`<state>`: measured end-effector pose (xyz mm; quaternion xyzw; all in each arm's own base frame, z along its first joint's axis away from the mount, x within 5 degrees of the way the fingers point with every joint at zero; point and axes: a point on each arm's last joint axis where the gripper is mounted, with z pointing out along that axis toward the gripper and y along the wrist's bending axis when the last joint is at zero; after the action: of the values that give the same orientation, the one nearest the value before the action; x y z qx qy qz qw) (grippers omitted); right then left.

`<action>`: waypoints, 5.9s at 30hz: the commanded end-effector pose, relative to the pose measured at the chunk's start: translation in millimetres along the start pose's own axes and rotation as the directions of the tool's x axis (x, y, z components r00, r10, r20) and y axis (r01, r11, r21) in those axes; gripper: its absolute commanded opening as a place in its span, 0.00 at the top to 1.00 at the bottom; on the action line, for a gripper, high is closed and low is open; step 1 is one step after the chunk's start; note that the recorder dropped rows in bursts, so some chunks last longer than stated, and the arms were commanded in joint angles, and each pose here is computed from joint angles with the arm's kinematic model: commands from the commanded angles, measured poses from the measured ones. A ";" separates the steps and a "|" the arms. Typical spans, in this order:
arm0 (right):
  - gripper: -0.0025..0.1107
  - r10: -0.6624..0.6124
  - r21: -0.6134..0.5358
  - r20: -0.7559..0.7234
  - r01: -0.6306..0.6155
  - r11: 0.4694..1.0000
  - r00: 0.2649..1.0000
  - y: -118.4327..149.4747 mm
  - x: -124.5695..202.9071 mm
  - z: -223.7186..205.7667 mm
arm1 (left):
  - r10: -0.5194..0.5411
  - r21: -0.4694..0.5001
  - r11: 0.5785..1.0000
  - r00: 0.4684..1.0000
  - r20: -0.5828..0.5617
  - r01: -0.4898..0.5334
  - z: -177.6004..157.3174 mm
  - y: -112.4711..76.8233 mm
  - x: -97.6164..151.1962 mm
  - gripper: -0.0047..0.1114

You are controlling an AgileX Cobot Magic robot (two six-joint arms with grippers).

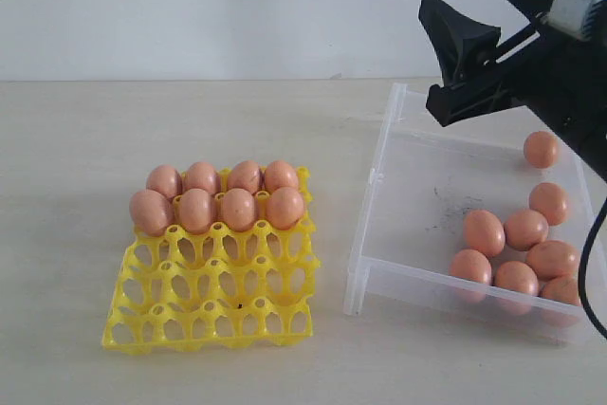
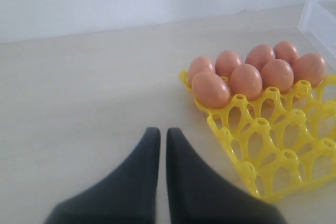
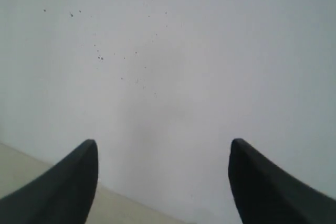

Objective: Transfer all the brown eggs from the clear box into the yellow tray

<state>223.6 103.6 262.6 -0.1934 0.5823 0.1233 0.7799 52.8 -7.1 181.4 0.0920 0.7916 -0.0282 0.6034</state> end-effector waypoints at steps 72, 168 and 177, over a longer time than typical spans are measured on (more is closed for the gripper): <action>0.64 0.136 0.108 -0.876 -0.086 0.990 0.463 -60.3 76.8 74.9 | -0.005 0.005 1.000 1.000 0.004 0.005 0.1 -0.3 0.4 0.92; 0.82 0.190 0.100 -0.773 -0.179 0.979 0.605 -12.9 53.7 47.9 | -0.005 0.005 1.000 1.000 0.004 0.005 0.1 -0.3 0.4 0.92; 0.55 0.363 0.319 -0.916 -0.242 0.916 0.169 -50.3 99.9 16.6 | -0.005 0.005 1.000 1.000 0.004 0.005 0.1 -0.3 0.4 0.92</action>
<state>291.2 70.7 182.5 -0.0811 0.9493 0.1285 0.2752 52.8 -7.1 181.4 0.0920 0.7916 -0.0282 0.6034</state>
